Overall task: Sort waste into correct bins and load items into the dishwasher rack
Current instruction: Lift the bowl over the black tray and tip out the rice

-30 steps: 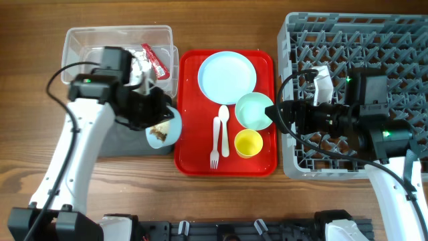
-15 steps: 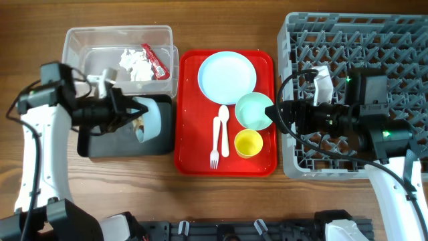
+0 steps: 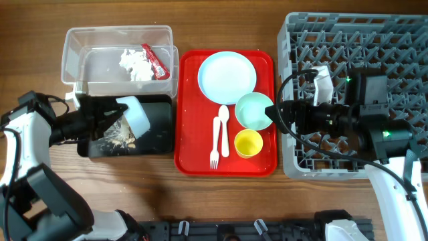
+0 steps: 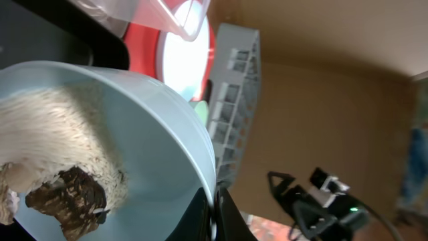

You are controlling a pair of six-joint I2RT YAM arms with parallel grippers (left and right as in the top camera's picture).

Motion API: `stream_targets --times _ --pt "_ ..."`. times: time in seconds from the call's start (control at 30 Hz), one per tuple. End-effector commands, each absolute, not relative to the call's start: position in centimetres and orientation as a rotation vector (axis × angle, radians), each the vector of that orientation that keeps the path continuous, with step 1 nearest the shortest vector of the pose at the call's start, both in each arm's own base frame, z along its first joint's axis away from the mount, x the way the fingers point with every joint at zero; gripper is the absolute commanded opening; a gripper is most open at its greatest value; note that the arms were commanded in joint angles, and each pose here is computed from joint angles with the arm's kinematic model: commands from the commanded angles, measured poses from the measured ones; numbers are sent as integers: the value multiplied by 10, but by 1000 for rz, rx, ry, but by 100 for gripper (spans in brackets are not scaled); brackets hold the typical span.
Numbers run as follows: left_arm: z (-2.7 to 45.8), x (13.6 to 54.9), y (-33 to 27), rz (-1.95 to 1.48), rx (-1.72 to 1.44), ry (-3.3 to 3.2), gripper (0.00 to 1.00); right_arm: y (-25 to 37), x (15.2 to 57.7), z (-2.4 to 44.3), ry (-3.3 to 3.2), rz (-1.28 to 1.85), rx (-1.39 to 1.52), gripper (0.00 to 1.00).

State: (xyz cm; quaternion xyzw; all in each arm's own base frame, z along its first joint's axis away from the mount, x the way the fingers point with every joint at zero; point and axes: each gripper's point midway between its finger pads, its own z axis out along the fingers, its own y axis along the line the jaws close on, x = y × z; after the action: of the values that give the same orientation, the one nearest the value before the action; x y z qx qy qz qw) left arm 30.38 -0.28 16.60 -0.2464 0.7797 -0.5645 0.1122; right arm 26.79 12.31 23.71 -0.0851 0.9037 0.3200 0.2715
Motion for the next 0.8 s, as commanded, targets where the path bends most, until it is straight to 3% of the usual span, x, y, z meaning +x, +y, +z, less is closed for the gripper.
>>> stream_targets --times 0.0,0.77 --pt "178 313 0 -1818 -733 2123 4 122 273 242 2422 848 -224 100" --pt "201 321 9 -1967 -765 1917 4 122 271 241 2429 849 -222 100"
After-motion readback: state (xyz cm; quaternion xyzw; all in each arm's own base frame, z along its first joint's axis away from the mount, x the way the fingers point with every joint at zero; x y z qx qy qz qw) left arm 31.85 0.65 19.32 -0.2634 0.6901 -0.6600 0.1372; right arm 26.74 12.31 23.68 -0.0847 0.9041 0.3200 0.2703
